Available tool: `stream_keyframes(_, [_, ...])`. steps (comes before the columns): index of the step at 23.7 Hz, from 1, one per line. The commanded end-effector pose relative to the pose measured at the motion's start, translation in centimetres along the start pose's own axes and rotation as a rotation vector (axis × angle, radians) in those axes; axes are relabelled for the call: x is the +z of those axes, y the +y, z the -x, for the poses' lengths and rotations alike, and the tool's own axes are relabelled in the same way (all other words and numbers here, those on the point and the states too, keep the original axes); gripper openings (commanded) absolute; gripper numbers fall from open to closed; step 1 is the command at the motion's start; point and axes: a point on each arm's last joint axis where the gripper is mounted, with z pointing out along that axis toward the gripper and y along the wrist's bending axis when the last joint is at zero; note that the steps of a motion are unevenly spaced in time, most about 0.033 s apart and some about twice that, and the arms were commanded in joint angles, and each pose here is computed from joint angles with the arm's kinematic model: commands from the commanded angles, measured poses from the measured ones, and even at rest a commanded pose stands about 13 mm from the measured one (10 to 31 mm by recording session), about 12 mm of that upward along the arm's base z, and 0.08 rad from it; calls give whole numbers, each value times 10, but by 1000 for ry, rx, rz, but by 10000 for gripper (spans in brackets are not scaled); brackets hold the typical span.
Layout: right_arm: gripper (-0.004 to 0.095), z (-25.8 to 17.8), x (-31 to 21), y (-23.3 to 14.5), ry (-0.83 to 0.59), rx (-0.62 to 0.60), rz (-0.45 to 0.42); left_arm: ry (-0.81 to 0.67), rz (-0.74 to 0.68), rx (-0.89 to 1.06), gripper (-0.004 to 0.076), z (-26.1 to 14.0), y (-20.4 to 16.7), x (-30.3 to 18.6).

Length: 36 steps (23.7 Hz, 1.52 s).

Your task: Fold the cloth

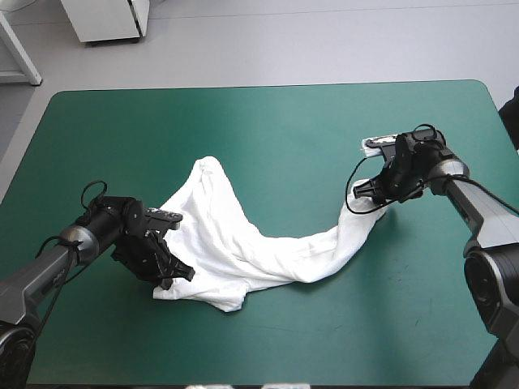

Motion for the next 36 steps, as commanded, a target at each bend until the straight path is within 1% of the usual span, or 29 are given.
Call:
stream_keyframes(1, [509,6,-12,0,-42,-18,9,-18,52,26,-10,3,5,9])
stream_keyframes(2, [509,5,-5,1,-8,-16,14,-18,52,35,-10,3,5,9])
stream_keyframes(4, [496,1,13,5,75,2,53,-9,51,37,-10,2,5,9])
stream_keyframes(5, [464,1,20,8,101,-1,84,-7,50,37,-10,2,5,9])
stream_keyframes(6, [437,0,22,10,108,4,101,-7,50,37,-10,2,5,9])
stream_keyframes(7, [390,-1,26,11,124,6,112,-7,50,37,-10,2,5,9])
stream_keyframes(8, [298,-1,29,12,136,2,126,-8,53,39,-10,2,5,8])
stream_keyframes(9, [157,-2,29,14,141,-11,143,-8,57,42,-10,2,5,8])
stream_keyframes(10, [57,-2,29,14,145,-14,147,-8,61,44,-10,2,5,8])
stream_keyframes(11, [-22,-3,29,14,149,-14,149,-12,66,48,-10,2,6,7])
stream_keyframes(14, [-12,-5,24,13,169,-24,135,-23,99,71,-10,5,8,-1])
stream_keyframes(16, [-13,-7,15,10,166,-25,106,-37,130,90,-10,7,9,-14])
stream_keyframes(19, [-13,-8,-8,2,130,-41,36,-86,177,111,-10,9,8,-47])
stream_keyframes(22, [-13,-12,-40,-7,66,-36,-19,-178,224,124,-10,2,5,-89])
stream_keyframes(26, [-13,-23,-86,-21,-33,8,-38,-339,280,120,-10,-17,1,-149])
stream_keyframes(27, [-13,-30,-109,-29,-91,42,-51,-419,299,122,-10,-28,-3,-174])
stream_keyframes(28, [-13,-34,-122,-32,-124,61,-56,-462,305,124,-10,-35,-6,-187])
stream_keyframes(29, [-13,-44,-149,-36,-196,89,-57,-560,320,130,-10,-50,-11,-215])
stream_keyframes(30, [-13,-48,-164,-37,-237,98,-57,-617,329,133,-10,-57,-13,-229])
stream_keyframes(31, [-13,-56,-197,-38,-331,108,-65,-746,347,149,-10,-74,-20,-262])
stream_keyframes(32, [-13,-58,-213,-37,-378,109,-70,-798,352,153,-10,-81,-23,-275])
stream_keyframes(33, [-13,-64,-249,-36,-489,126,-77,-921,368,154,-10,-96,-29,-305])
stream_keyframes(34, [-13,-66,-263,-36,-536,131,-80,-972,371,155,-10,-102,-31,-317])
stream_keyframes(36, [-13,-81,-323,-33,-735,138,-84,-1202,375,180,-10,-127,-42,-363])
